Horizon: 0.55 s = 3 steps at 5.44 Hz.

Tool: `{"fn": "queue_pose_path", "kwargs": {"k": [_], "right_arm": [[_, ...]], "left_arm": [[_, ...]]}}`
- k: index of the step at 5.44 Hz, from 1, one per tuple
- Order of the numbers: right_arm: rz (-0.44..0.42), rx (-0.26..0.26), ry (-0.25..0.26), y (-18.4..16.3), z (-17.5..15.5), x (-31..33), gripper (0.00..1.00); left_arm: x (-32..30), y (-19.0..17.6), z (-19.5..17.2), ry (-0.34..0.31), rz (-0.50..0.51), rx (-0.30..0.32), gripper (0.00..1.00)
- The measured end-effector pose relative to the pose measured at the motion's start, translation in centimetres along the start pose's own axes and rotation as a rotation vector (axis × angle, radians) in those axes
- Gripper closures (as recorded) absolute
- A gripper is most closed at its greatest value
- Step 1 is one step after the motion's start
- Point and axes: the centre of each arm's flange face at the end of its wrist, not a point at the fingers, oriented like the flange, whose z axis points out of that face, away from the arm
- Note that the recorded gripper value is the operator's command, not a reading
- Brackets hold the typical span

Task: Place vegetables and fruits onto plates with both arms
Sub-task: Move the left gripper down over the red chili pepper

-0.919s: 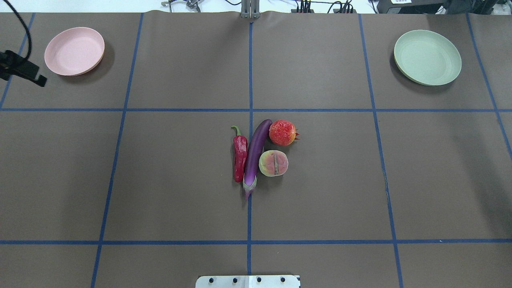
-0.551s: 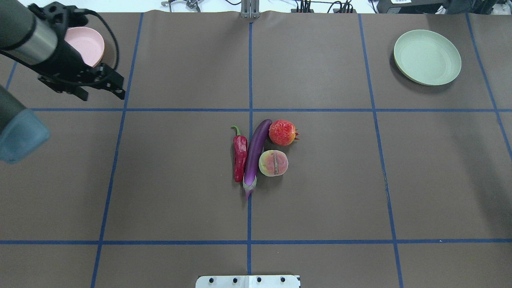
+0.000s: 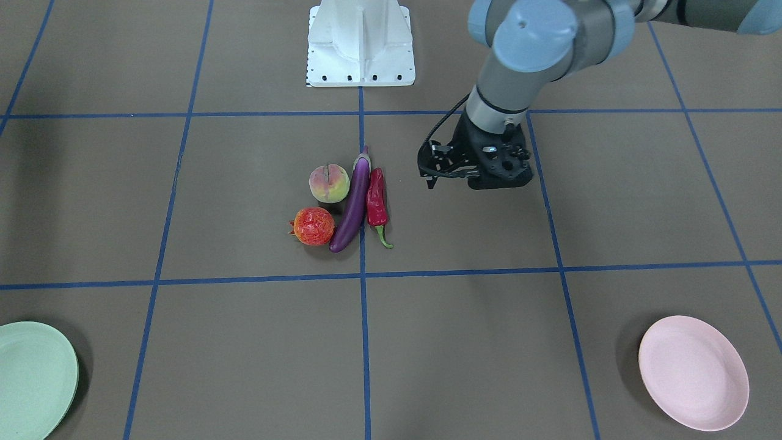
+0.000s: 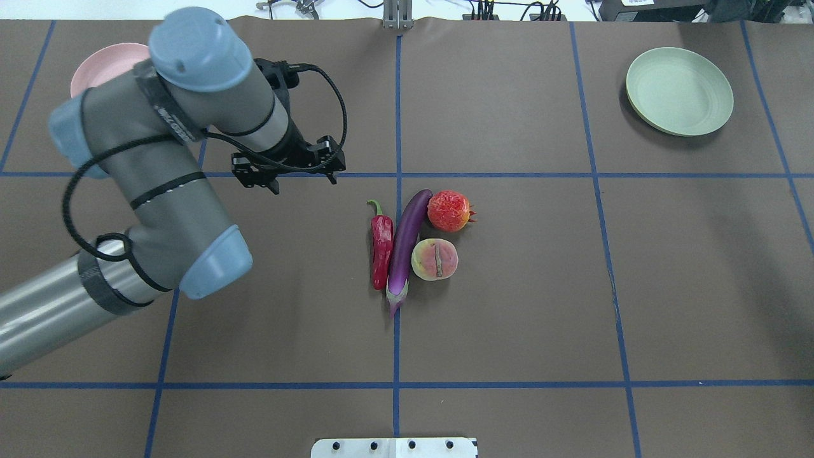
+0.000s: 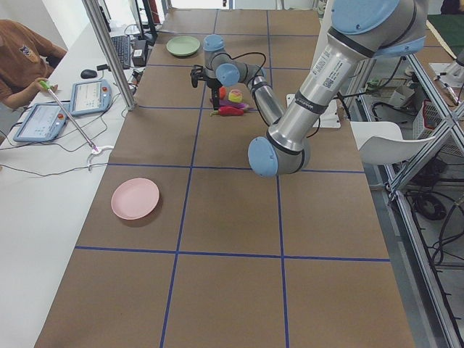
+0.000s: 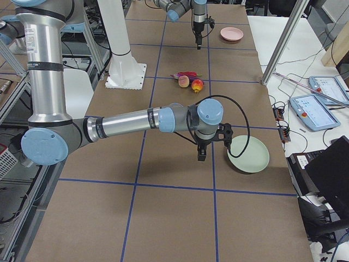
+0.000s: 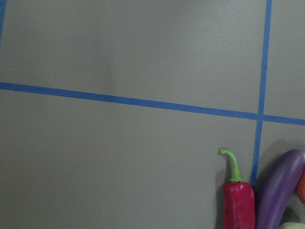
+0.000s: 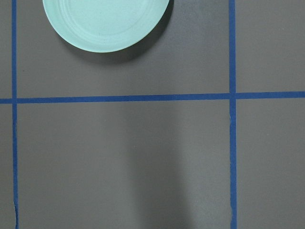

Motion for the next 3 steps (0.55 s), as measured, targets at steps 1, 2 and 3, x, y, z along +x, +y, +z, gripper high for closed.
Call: {"fn": "queue_pose_path", "kwargs": {"k": [1,2,3], "right_arm": [[-0.02,0.008,-0.004,-0.6,0.2,-1.1,0.0],[-0.028,0.015,-0.007,-0.8,0.5,-1.8,0.0],[-0.03,0.019,-0.01,-1.0,0.8,-2.0,0.0]], "left_arm": [[3.4,1.1,4.0,0.001,-0.02,0.012,0.0],[6.6,1.4,7.6,-0.012,-0.035,0.027,0.0],[8.2,1.2,9.9,-0.024,-0.045,0.03,0.03]]}}
